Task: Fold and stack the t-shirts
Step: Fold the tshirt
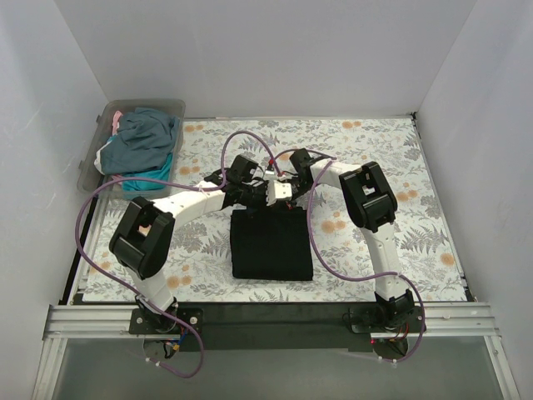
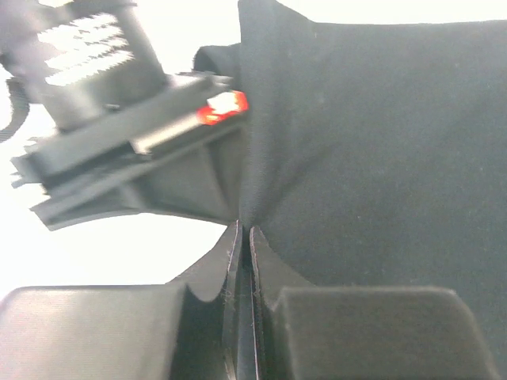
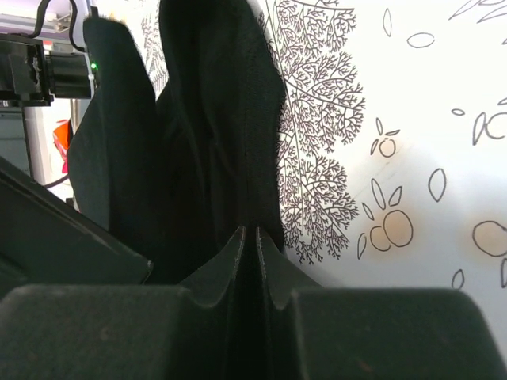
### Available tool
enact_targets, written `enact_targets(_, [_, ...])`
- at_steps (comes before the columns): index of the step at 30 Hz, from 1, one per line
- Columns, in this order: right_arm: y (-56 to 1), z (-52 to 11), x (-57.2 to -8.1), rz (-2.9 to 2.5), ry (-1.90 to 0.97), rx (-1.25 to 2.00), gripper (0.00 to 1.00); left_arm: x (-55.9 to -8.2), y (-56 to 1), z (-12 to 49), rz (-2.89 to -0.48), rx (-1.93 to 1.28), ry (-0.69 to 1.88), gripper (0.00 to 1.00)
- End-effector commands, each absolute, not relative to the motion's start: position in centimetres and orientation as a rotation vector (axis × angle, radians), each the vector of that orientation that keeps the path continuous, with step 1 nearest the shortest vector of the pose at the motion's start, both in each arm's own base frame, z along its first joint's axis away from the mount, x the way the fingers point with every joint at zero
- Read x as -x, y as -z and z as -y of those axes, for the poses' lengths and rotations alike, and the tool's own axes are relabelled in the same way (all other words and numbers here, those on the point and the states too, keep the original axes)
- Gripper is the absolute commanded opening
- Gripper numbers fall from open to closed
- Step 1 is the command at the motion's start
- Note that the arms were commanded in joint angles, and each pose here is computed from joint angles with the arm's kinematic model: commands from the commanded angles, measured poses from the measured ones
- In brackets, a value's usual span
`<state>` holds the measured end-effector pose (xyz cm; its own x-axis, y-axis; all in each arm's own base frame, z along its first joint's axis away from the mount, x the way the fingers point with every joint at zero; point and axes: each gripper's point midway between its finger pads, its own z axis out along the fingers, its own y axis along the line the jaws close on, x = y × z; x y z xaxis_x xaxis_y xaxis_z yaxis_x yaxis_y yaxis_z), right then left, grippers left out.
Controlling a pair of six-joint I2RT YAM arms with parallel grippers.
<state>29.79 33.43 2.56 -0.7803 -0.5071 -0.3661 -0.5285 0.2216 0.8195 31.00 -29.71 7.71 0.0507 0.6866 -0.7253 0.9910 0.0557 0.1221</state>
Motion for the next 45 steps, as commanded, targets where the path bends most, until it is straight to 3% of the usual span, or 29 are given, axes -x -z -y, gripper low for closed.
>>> enact_targets(1, [-2.0, -33.4, -29.1, -2.439, -1.653, 1.058, 0.15, -34.6, -11.8, 30.5, -1.535, -1.628, 0.463, 0.00])
enact_targets(13, [-3.4, -33.6, -30.5, -2.392, -1.556, 1.102, 0.16, -34.8, -10.5, 29.7, -1.507, -1.642, 0.460, 0.00])
enact_targets(22, [-7.8, -34.5, -32.7, -2.241, -1.476, 1.177, 0.29, -33.8, -11.2, 29.2, -1.474, -1.648, 0.451, 0.00])
enact_targets(32, [-5.8, -35.2, -33.2, -2.253, -1.526, 1.179, 0.16, -33.3, -11.6, 29.3, -1.421, -1.668, 0.440, 0.00])
enact_targets(45, [-1.5, -34.4, -28.9, -2.347, -1.637, 1.205, 0.12, -35.2, -12.4, 29.1, -1.345, -1.643, 0.316, 0.00])
